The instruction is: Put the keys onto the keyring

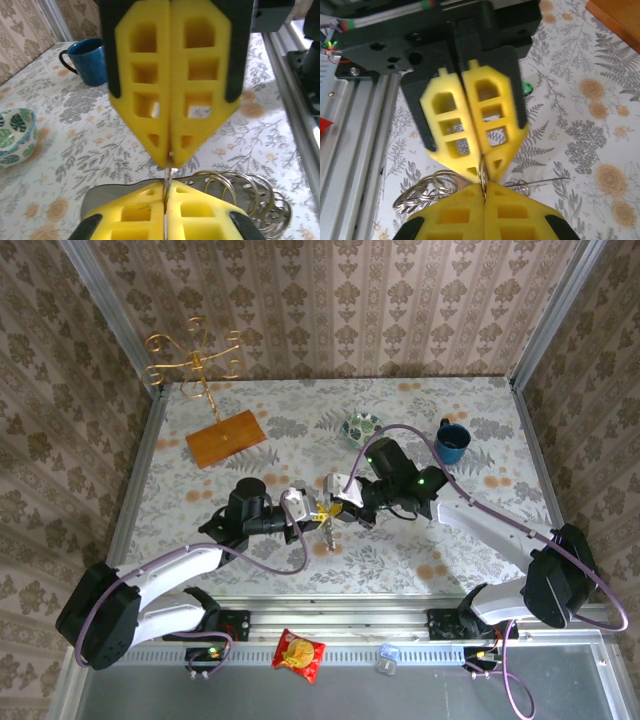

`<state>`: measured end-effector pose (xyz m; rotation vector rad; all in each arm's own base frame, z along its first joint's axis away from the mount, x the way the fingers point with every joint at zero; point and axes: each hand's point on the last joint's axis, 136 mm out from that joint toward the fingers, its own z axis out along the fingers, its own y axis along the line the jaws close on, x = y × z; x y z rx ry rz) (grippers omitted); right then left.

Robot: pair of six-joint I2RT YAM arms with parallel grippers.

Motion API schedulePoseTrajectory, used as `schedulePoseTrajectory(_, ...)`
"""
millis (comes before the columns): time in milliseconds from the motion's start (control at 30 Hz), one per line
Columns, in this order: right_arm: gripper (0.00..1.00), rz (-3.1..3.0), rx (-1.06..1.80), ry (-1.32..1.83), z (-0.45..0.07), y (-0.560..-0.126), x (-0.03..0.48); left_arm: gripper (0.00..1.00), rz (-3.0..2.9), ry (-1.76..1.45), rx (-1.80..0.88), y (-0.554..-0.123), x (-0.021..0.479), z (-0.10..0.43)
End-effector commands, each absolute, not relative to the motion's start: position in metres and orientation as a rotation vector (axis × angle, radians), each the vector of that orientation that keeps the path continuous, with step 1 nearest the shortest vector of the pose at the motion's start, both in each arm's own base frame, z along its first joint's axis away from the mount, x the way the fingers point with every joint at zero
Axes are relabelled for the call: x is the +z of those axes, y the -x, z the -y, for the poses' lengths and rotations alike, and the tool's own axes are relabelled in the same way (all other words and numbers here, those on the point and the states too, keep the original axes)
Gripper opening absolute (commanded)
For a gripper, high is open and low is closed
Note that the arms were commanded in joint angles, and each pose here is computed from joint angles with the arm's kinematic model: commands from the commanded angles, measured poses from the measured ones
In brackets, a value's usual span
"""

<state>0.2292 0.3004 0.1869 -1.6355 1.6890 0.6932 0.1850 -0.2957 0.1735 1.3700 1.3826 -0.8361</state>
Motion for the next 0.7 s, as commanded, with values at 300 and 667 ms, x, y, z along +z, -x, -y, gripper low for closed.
schedulePoseTrajectory(300, 0.25, -1.763, 0.752, 1.519, -0.290, -0.228, 0.183, 0.00, -1.314, -1.371, -0.823, -0.184, 0.191, 0.298)
schedulePoseTrajectory(667, 0.20, -1.789, 0.722, 1.477, -0.287, -0.235, 0.179, 0.00, -1.297, -1.361, -0.834, -0.182, 0.193, 0.298)
